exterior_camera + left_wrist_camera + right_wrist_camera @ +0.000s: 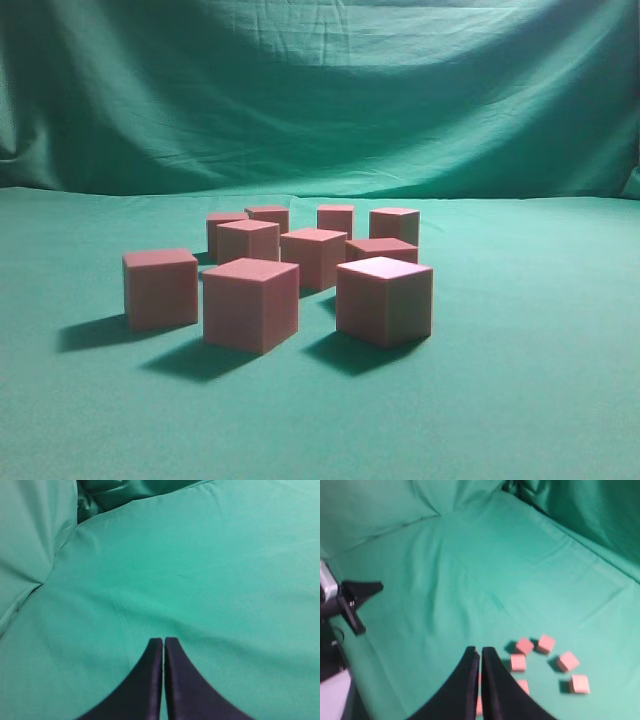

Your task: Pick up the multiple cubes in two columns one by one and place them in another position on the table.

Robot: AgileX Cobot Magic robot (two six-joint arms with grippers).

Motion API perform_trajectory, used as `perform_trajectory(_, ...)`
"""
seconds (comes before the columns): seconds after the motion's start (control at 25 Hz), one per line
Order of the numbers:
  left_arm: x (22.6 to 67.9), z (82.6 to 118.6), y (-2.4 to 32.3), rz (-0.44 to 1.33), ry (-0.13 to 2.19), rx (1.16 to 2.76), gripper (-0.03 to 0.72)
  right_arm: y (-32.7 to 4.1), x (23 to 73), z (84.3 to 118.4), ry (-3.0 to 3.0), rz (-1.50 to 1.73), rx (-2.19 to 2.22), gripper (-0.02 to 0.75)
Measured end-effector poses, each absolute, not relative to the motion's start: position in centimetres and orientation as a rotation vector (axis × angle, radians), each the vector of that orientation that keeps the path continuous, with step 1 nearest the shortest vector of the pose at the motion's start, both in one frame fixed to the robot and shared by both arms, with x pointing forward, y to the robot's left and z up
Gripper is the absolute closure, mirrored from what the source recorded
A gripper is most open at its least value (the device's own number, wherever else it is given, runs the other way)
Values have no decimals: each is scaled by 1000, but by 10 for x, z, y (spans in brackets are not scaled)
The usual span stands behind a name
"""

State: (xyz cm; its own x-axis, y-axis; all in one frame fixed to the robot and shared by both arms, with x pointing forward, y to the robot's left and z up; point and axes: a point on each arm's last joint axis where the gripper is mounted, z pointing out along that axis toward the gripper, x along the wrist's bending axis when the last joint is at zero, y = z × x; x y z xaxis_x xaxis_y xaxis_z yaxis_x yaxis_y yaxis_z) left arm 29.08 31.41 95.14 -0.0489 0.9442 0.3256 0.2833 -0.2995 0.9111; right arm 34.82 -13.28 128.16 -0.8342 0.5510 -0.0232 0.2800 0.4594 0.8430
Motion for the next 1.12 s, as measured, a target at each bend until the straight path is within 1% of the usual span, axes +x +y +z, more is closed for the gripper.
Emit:
perform_trajectory(0.24, 291, 951, 314, 1378, 1318, 1615, 688, -191, 315, 1256, 2405, 1257, 735, 738)
perform_trajectory(0.48, 291, 951, 314, 1378, 1318, 1615, 688, -220, 296, 1209, 2452, 1196, 764, 738)
perform_trajectory(0.6, 291, 951, 314, 1378, 1318, 1615, 688, -233, 286, 1186, 2425, 1260, 774, 738)
perform_trajectory(0.88, 291, 951, 314, 1378, 1318, 1615, 688, -255, 285, 1108, 2102, 1429, 864, 738)
perform_trajectory(1.12, 291, 951, 314, 1378, 1318, 1615, 688, -268, 291, 1041, 1834, 1384, 967, 738)
